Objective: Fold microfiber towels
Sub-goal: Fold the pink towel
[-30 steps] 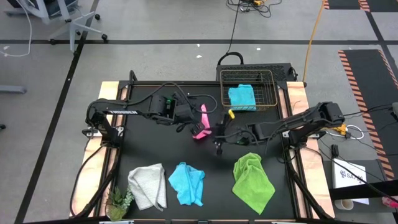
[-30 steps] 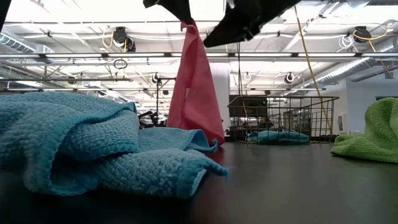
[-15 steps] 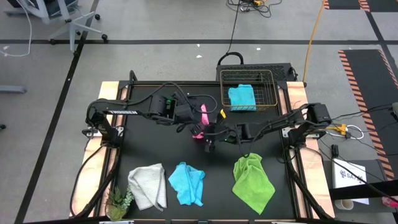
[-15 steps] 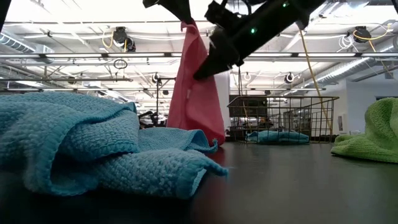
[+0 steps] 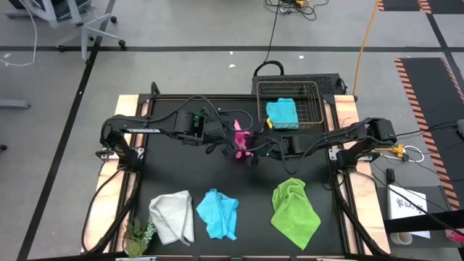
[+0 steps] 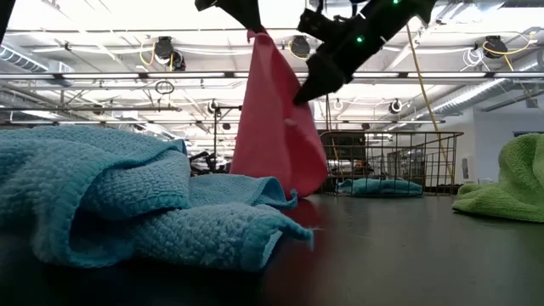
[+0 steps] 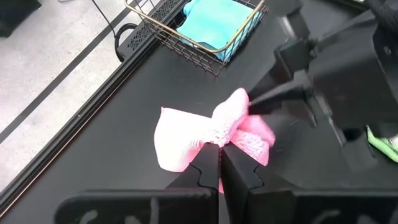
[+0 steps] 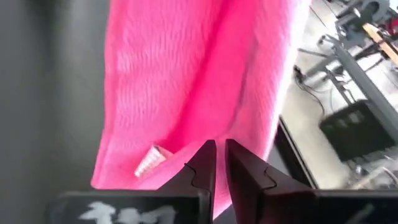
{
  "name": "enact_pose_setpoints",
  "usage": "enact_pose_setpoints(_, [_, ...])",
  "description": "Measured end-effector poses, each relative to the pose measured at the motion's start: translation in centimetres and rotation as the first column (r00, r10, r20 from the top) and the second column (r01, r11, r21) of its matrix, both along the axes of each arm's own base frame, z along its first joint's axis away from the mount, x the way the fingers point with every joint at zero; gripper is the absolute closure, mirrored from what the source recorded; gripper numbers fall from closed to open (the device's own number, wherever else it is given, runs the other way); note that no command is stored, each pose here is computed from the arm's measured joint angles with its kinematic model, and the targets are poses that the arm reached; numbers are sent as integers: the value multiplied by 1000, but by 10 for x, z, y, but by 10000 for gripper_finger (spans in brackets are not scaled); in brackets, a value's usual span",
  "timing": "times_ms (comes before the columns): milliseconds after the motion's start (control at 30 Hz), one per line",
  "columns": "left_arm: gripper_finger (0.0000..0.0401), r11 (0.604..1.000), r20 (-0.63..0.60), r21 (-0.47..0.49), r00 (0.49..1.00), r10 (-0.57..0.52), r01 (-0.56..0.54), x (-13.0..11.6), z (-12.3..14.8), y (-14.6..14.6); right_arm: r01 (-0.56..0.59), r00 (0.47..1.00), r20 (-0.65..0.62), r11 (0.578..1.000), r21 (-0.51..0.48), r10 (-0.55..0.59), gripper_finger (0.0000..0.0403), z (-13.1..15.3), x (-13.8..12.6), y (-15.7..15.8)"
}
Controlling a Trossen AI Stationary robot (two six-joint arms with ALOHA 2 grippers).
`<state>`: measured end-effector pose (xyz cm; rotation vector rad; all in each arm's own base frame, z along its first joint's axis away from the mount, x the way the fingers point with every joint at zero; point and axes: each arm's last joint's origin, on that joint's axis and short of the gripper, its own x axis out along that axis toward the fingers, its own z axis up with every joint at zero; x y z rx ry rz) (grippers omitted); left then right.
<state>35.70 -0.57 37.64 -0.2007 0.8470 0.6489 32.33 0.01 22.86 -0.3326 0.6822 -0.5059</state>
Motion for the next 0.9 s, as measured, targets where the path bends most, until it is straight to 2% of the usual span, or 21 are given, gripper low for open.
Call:
enact_pose_setpoints(167, [393, 1000, -1, 0, 1000, 0, 0, 0, 0, 0, 38, 997, -70, 999, -19, -40, 378, -2, -8, -2])
enact_pose_setpoints(267, [397, 1000, -1, 1, 1000, -2, 2, 0, 0, 0, 65, 997, -52, 998, 11, -65, 378, -2, -8, -2])
enact_pose_setpoints(367, [396, 1000, -1, 2, 1000, -3, 3, 0, 0, 0, 74, 997, -24, 995, 68, -72, 378, -3, -8, 0])
enact_pose_setpoints(500, [397, 1000, -1, 2, 1000, -3, 3, 0, 0, 0, 4, 1000, -8, 981, 193, -2, 378, -5, -7, 7])
enact_pose_setpoints(633, [395, 1000, 0, 2, 1000, -3, 3, 0, 0, 0, -34, 999, -5, 963, 268, 37, 378, -19, -12, 12])
enact_pose_setpoints(733, [393, 1000, 0, 2, 1000, -4, 3, 0, 0, 0, -55, 998, 45, 920, 388, 40, 378, -35, -17, 15])
enact_pose_setpoints(900, [395, 1000, 3, 2, 1000, -3, 3, 0, 0, 0, -129, 984, 176, 815, 565, 33, 378, -54, -25, 27])
